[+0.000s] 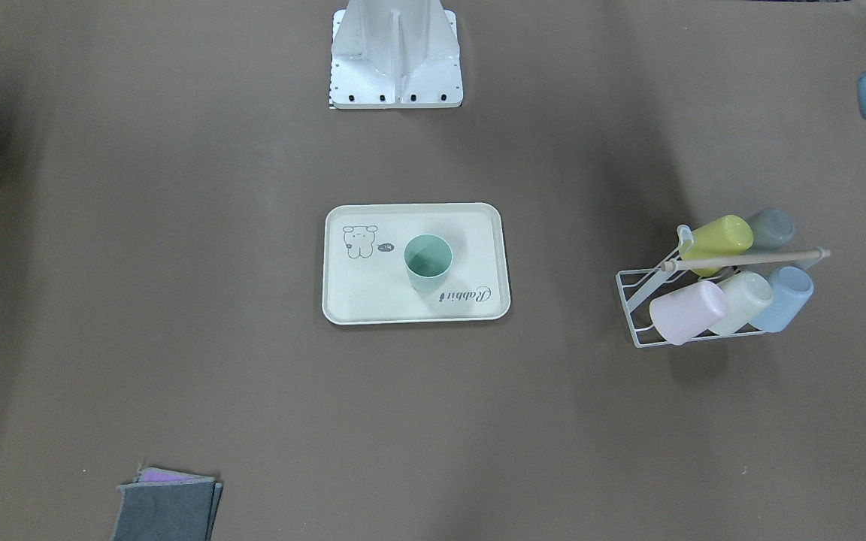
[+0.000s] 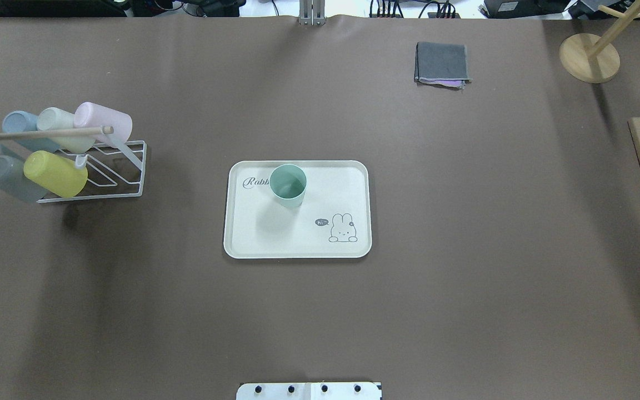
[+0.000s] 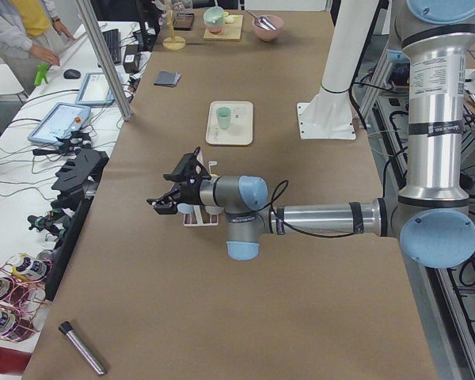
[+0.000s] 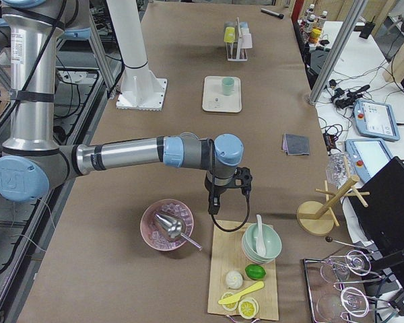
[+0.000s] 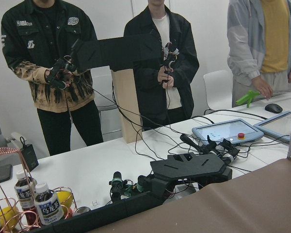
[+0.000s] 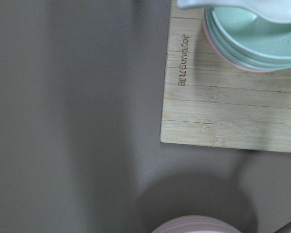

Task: Pick up and place green cup on tray

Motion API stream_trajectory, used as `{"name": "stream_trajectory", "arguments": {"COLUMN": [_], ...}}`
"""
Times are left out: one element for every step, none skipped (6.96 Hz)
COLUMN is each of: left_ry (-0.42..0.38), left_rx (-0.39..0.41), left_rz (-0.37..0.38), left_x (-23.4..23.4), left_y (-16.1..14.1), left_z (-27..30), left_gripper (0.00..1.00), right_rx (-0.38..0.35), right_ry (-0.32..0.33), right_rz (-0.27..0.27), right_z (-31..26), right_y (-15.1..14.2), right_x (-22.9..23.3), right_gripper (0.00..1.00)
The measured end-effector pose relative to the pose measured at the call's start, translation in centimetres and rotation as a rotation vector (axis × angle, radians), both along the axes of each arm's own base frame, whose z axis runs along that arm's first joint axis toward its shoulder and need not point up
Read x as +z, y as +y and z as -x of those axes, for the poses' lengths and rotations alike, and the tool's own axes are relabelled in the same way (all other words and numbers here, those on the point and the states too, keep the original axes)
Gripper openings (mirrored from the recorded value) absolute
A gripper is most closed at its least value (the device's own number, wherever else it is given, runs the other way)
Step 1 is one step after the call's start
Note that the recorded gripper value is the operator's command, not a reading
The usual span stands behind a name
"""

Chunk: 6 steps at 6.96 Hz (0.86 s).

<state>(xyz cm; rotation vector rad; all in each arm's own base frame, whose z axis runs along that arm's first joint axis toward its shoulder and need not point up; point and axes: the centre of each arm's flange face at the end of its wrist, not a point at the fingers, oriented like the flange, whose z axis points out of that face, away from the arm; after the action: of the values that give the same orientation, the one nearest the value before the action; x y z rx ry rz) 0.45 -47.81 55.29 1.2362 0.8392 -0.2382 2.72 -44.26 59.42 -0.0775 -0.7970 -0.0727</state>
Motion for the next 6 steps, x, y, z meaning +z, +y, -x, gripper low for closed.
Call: {"name": "stream_trajectory", "arguments": {"left_ry": [0.012,0.008,0.003,0.002,0.009,0.021], "left_rx": [-0.009,-0.014,-0.002,0.031,0.083,0.133], "left_rz": [0.039,0.071,0.105,0.153,0.222,0.302], "left_x": [1.6,3.3,4.9,6.6,7.6,7.9], "left_y": [0.1,0.4,0.8,1.1,0.8,-0.1], "left_z": [0.4,0.9,1.2,1.8,2.9,3.7], "left_gripper": [0.98,0.98,0.98,0.98,0.98,0.98], "right_rx": [0.0,0.0,0.0,0.0,0.001,0.001], "right_ry": [0.0,0.0,-0.001,-0.003,-0.005,-0.007], "right_rz": [-0.001,-0.001,-0.001,-0.001,-0.001,-0.001], "right_z": [0.0,0.0,0.0,0.0,0.0,0.0], "right_y": [0.0,0.0,0.0,0.0,0.0,0.0], "right_x": [0.0,0.0,-0.1,-0.1,-0.1,-0.1], "right_gripper": [1.0,1.0,1.0,1.0,1.0,1.0]}}
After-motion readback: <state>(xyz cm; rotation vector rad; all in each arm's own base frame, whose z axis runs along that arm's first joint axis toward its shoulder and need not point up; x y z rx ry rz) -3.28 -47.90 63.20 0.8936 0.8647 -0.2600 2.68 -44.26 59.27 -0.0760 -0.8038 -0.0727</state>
